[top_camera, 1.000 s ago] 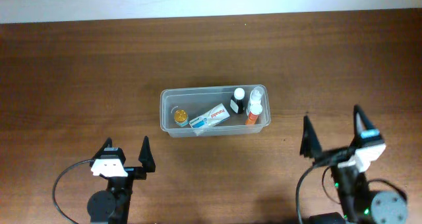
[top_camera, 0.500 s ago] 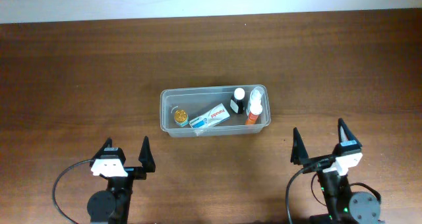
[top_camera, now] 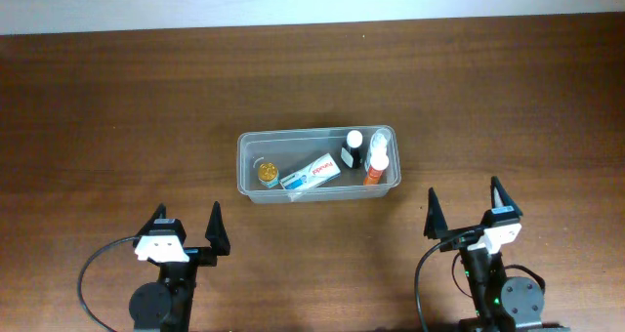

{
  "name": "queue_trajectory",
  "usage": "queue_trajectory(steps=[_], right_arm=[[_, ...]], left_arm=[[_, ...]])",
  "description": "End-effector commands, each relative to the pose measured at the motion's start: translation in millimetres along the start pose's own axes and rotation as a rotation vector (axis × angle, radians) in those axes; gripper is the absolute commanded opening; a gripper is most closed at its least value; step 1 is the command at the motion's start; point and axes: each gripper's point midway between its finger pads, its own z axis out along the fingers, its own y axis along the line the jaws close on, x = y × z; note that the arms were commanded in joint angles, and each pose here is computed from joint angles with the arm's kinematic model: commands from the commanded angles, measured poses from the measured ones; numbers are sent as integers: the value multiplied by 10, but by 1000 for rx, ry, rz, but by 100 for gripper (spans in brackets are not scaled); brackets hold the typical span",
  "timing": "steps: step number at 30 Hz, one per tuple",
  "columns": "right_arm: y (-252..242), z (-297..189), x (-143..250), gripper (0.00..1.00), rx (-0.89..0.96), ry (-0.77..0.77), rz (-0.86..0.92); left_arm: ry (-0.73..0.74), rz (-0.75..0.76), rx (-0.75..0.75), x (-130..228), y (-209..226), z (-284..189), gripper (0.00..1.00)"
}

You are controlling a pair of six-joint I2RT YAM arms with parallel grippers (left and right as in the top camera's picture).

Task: Pack container

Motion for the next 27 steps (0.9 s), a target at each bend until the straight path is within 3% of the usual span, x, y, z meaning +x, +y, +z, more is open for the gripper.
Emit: queue_trajectory(steps=[1, 7, 27], right_arm=[[0, -2, 109, 99, -4, 28, -5], [-5, -35, 447, 98, -1, 166, 6], [-35, -33, 434, 98, 16, 160, 1]], left_arm=[[-3, 16, -10, 15, 24, 1, 99], [-3, 16, -10, 15, 24, 1, 99], [-3, 16, -10, 15, 24, 1, 100]])
